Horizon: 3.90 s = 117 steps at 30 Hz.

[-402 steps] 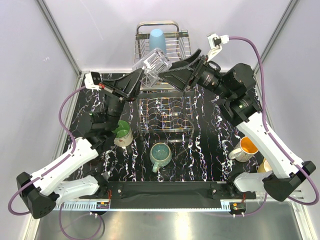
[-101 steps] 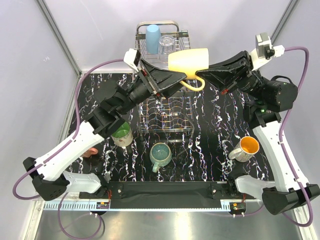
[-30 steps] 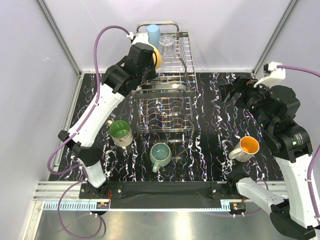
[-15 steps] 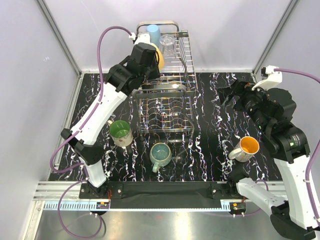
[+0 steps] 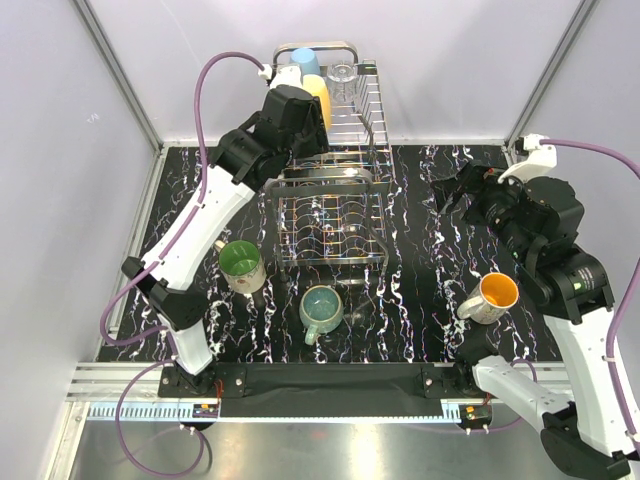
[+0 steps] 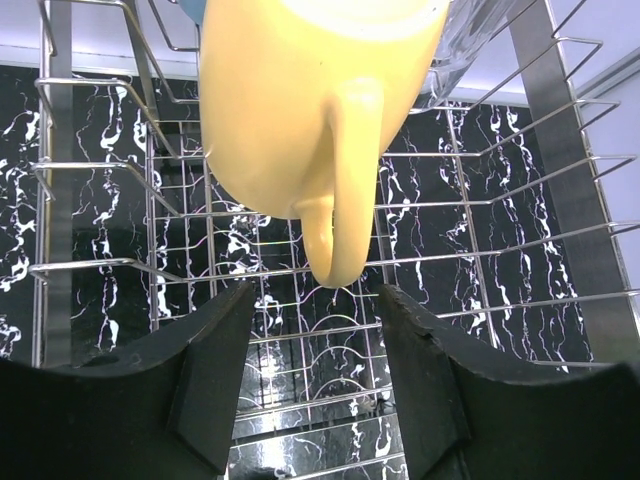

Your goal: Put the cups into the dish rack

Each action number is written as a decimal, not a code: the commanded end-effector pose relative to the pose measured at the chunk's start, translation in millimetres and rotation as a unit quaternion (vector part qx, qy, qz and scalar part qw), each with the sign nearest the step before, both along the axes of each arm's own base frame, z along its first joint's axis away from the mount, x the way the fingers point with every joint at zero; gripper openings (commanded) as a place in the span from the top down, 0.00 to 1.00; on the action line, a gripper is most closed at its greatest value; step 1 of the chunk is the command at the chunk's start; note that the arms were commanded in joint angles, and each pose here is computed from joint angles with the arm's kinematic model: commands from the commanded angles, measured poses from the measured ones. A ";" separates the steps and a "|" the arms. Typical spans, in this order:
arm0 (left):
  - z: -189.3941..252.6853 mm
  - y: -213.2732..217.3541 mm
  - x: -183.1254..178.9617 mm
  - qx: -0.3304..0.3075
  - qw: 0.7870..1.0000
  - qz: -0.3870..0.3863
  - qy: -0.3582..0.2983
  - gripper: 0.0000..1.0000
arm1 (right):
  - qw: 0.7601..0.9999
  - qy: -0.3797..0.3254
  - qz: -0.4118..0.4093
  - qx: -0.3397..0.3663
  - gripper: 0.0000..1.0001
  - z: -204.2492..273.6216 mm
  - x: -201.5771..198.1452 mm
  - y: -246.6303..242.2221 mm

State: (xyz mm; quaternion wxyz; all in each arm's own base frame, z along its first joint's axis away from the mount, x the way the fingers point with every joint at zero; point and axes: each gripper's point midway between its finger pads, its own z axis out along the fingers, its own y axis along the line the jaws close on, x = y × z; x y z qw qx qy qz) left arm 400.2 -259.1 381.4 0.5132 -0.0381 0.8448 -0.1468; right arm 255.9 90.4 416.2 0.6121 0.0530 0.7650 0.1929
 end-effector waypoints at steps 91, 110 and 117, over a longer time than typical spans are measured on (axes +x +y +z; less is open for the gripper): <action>-316.5 342.8 -183.2 -0.013 0.810 0.485 0.330 0.53 | 0.967 0.231 0.046 -0.099 0.00 -124.9 -29.7 0.8; -223.0 310.0 -150.5 -0.101 0.898 0.372 0.212 1.00 | 0.965 0.240 0.064 -0.089 0.00 -117.8 -27.4 10.0; -68.9 258.9 -141.9 -0.182 0.962 0.202 -0.030 1.00 | 0.968 0.212 0.132 -0.026 0.00 -86.3 -33.9 40.2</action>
